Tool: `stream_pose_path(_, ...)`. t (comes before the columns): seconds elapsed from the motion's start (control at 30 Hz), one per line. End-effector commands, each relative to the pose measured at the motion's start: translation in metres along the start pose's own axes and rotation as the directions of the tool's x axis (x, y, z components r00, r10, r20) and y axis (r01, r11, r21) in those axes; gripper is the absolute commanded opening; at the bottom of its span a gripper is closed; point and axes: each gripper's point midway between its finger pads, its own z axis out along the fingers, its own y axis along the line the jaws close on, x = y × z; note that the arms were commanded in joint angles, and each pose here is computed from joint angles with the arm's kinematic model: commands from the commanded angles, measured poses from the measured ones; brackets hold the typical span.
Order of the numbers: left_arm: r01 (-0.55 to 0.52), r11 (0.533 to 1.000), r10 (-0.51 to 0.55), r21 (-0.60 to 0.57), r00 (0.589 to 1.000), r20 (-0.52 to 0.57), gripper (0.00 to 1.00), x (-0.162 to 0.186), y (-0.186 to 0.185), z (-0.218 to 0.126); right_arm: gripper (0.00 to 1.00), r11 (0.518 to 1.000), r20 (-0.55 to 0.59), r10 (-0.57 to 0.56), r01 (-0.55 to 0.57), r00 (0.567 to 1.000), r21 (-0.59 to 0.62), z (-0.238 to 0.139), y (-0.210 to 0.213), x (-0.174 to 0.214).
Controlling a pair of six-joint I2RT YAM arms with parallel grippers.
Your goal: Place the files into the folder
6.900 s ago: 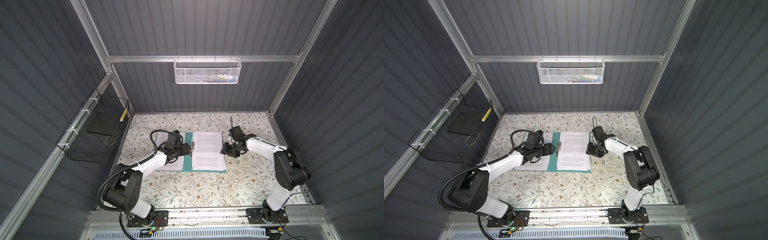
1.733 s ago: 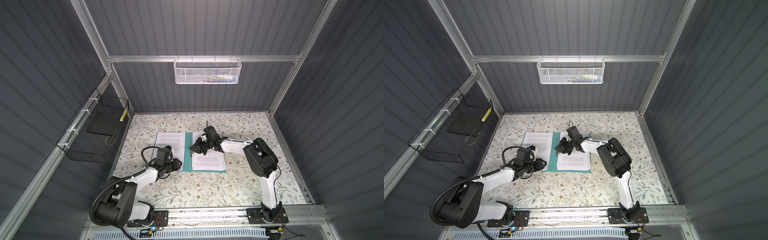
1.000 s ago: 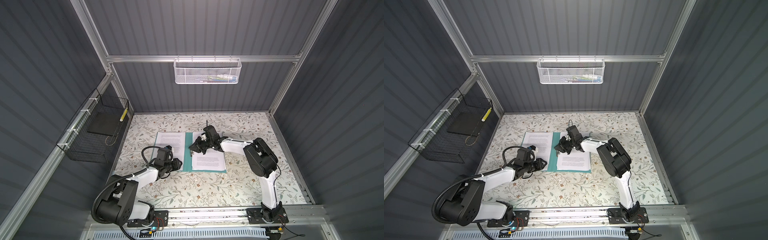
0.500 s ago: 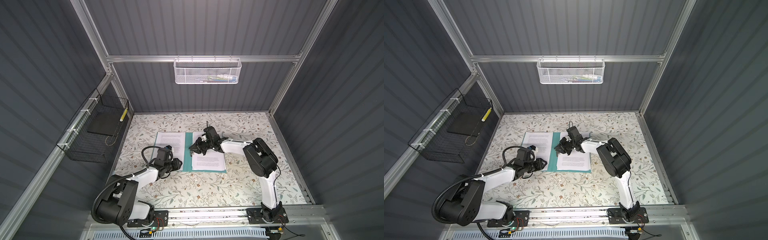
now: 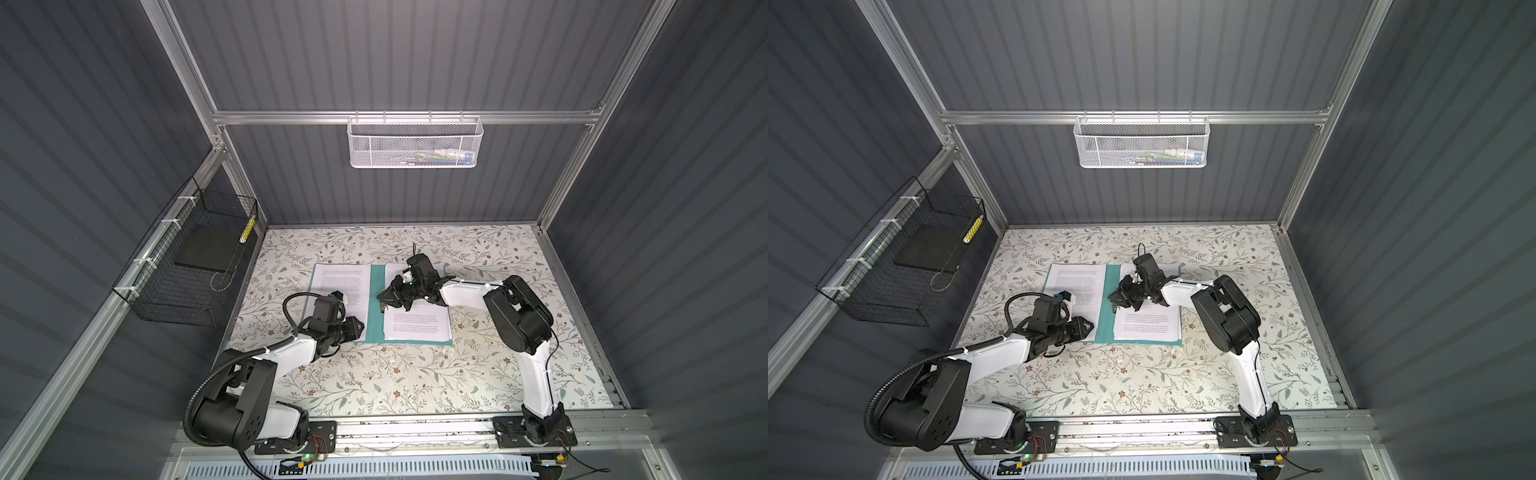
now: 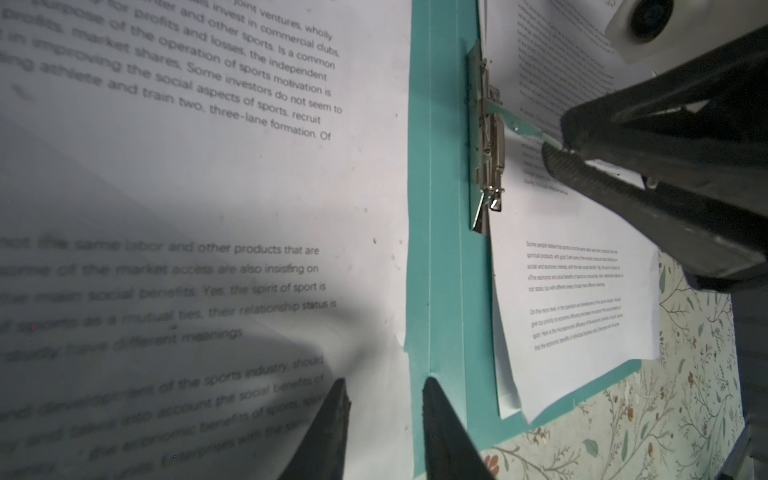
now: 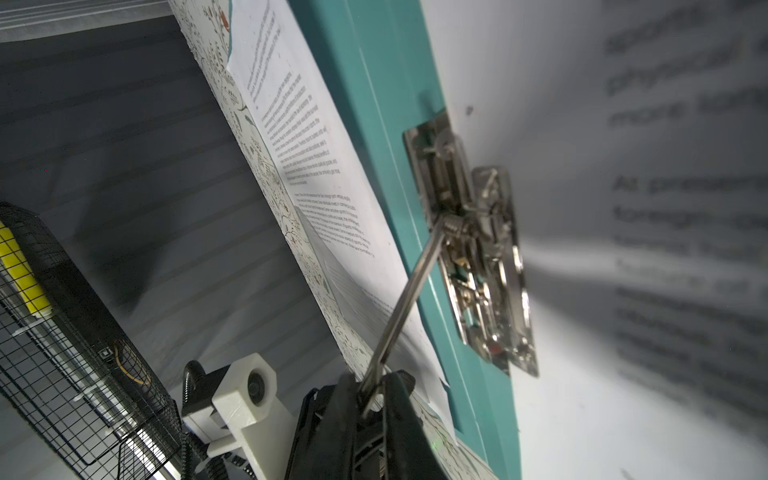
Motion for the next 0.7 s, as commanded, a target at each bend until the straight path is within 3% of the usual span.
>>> stream_pose_path(0.0,-0.003,1.000,0.003,-0.004,1.000,-0.012,0.32,0.005,0.004,0.002,0.16,1.000,-0.018,0.017,-0.017,1.000,0.013,0.006,-0.009,0.002)
stream_pose_path(0.67,0.063,0.997,-0.066,-0.048,0.997,-0.050,0.27,0.018,0.021,0.020,0.00,0.995,-0.021,0.028,-0.026,0.999,0.102,-0.001,-0.048,0.007)
